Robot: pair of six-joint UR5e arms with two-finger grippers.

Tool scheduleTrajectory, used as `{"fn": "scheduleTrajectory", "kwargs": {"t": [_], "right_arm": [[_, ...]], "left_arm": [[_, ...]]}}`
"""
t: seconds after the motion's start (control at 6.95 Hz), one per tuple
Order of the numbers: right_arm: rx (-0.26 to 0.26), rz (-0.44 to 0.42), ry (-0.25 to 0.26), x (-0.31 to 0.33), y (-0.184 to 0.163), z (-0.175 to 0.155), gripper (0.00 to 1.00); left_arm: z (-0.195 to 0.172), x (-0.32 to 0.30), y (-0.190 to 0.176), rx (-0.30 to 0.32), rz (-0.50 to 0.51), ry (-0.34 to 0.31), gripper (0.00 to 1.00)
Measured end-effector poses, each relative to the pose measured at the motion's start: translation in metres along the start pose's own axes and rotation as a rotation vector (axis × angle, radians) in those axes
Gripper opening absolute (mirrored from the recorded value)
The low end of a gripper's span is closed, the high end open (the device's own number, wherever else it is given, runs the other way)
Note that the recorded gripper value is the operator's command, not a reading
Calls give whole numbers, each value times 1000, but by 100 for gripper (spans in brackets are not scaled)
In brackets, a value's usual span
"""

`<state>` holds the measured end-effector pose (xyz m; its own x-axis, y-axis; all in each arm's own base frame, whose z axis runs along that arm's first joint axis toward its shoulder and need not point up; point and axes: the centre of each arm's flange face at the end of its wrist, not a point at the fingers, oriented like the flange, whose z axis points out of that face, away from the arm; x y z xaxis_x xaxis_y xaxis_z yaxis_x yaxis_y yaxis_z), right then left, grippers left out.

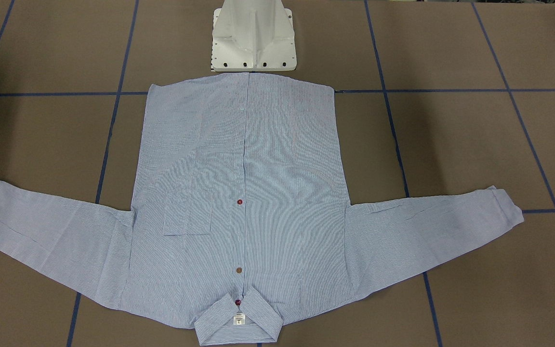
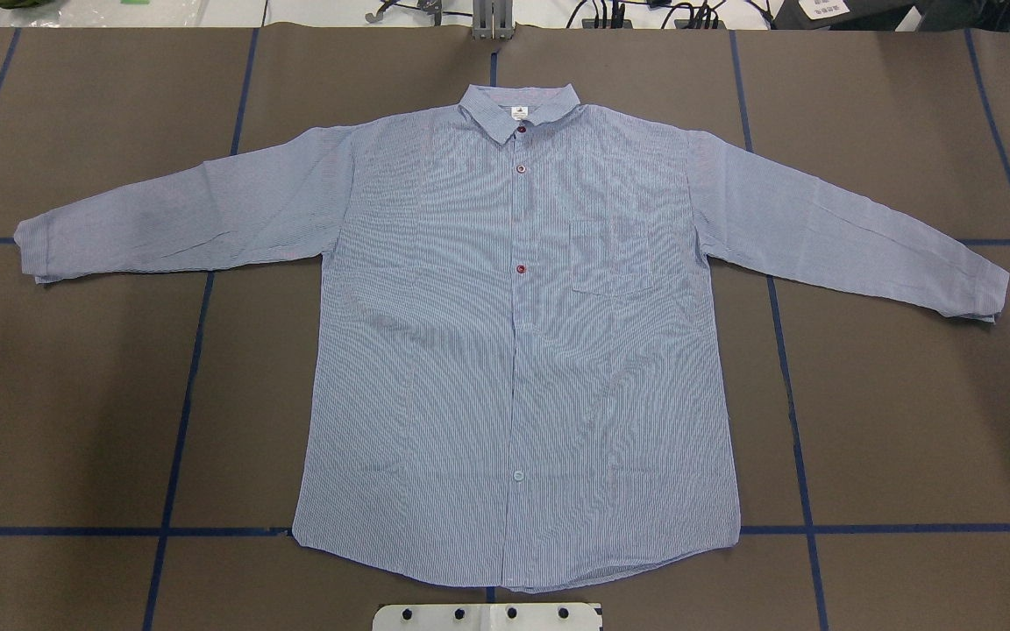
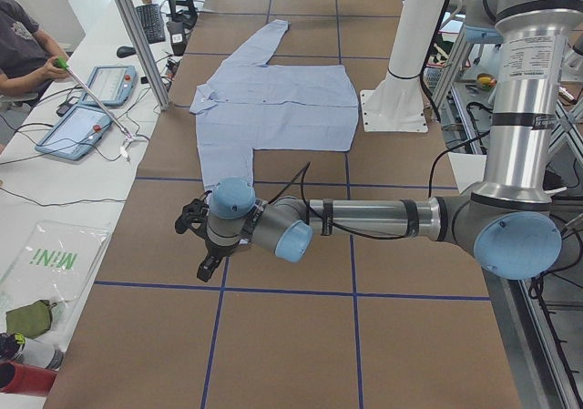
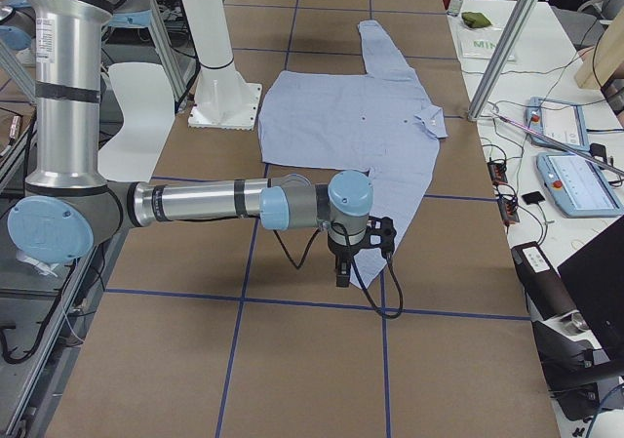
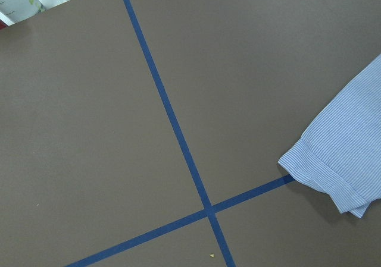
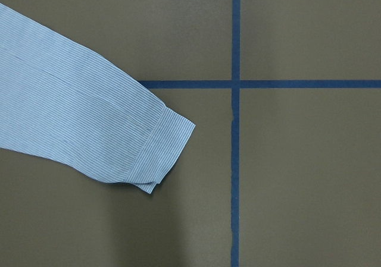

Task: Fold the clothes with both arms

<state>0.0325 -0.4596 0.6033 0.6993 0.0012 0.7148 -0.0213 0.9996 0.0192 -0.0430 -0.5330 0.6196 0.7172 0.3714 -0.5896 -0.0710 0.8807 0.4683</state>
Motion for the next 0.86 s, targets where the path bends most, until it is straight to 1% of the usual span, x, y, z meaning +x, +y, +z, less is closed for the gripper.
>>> {"fn": "scheduleTrajectory", "kwargs": {"t": [0.14, 0.43, 0.58, 0.72, 0.86], "right_arm": [[7, -14, 0, -2, 1, -2, 100], [29, -78, 9, 1, 8, -1, 100], [31, -92, 7, 2, 11, 1, 100], [30, -96, 1, 2, 12, 1, 100], [23, -90, -22, 3, 16, 3, 100]], "left_arm": [[0, 0, 0, 1, 0, 1, 100], [-2, 1, -3, 4, 3, -3, 100], [-2, 1, -4, 3, 2, -5, 100], [-1, 0, -2, 2, 3, -5, 100], [-1, 0, -1, 0, 2, -5, 100]]}}
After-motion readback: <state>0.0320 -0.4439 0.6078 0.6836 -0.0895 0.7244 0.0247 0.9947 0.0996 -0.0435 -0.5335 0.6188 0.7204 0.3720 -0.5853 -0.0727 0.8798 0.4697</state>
